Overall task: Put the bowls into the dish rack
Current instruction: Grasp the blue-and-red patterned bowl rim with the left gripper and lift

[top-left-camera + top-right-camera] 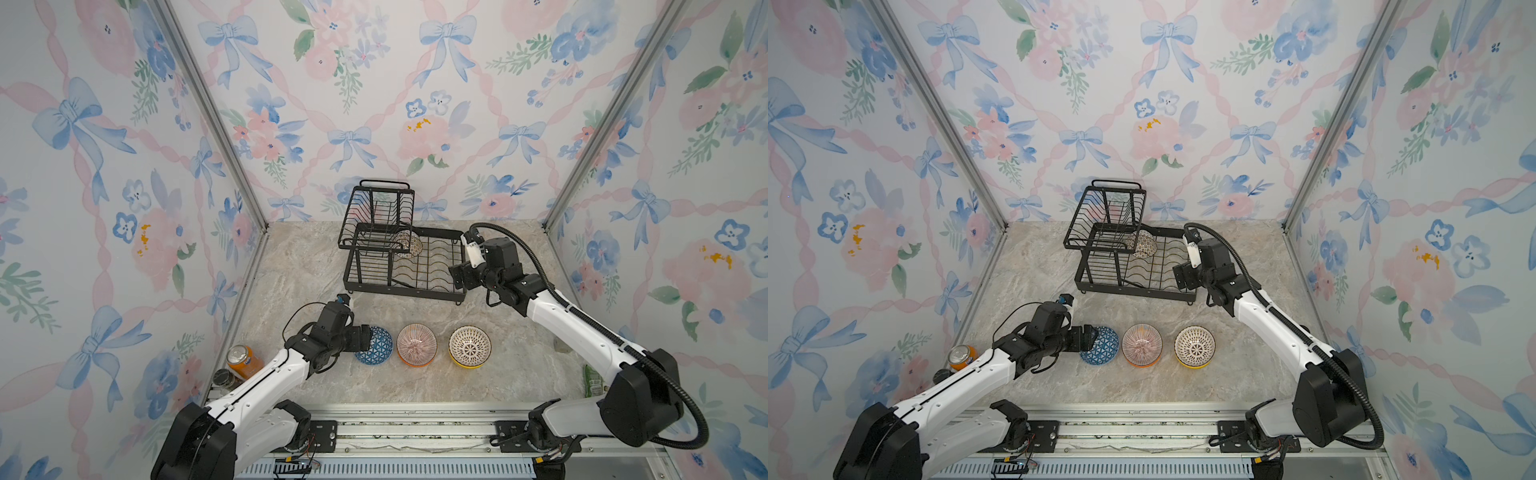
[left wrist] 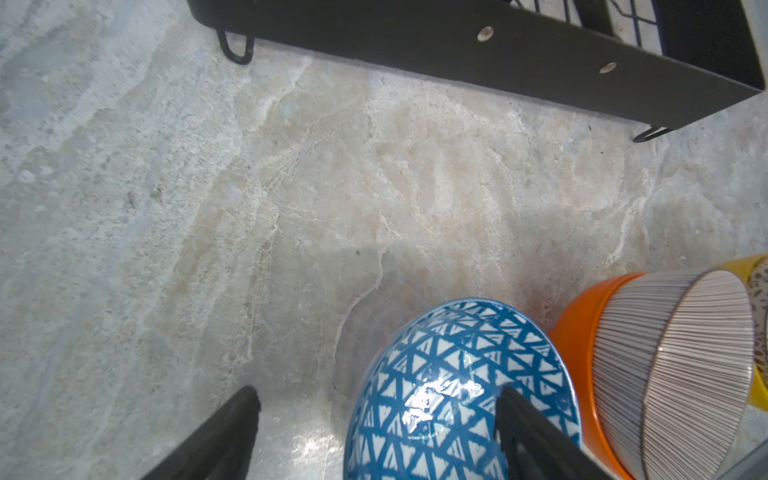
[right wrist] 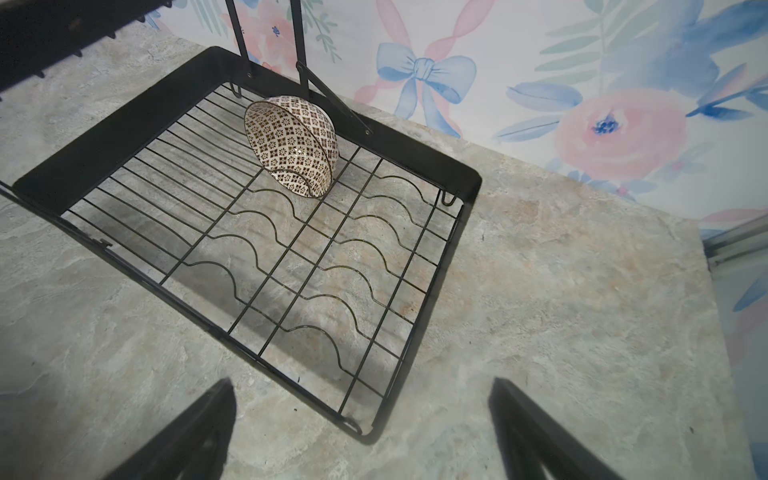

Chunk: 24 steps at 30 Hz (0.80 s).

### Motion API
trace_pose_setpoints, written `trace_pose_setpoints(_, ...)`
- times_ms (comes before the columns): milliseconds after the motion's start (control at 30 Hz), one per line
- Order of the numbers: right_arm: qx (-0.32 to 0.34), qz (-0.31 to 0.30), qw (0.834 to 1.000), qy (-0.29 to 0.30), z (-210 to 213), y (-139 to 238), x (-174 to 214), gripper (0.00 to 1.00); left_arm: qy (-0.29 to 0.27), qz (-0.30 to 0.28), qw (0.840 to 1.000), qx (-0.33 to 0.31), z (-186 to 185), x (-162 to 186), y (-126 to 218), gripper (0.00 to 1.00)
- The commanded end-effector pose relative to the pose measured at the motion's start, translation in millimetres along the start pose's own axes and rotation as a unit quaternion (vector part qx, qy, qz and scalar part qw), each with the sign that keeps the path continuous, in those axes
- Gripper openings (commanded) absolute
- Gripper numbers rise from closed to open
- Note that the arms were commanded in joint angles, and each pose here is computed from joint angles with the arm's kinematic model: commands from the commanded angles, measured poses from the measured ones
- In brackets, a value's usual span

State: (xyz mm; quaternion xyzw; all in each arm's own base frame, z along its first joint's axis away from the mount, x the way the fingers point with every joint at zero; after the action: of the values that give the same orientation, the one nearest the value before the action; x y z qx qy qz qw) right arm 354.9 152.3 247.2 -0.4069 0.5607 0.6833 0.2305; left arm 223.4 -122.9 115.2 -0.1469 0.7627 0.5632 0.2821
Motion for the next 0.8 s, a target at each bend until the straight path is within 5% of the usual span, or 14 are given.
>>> trace_pose_setpoints(0, -0.015, 0.021, 1.0, -0.014, 1, -4, 3, 0.97, 0.011, 0.033, 0.999, -0.011, 5, 12, -9, 0.81)
trace_pose_setpoints(767, -0.018, 0.057, 0.998, -0.01, 2, -24, 21, 0.97, 0.008, 0.078, 0.997, 0.005, 3, 26, -22, 0.34)
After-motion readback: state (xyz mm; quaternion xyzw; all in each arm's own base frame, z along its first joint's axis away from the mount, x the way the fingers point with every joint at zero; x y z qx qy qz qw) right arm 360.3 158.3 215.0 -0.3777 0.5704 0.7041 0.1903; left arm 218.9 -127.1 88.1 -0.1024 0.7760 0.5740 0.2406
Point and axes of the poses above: each gripper's point midway between its finger pads, its own y axis back along the fingers, its own z axis along the line the jaws close on, x = y × z, the point moved 5 cm from there along y, back along the fingers, and after that the axes turned 9 degrees about -y, right-handed, at the moved point
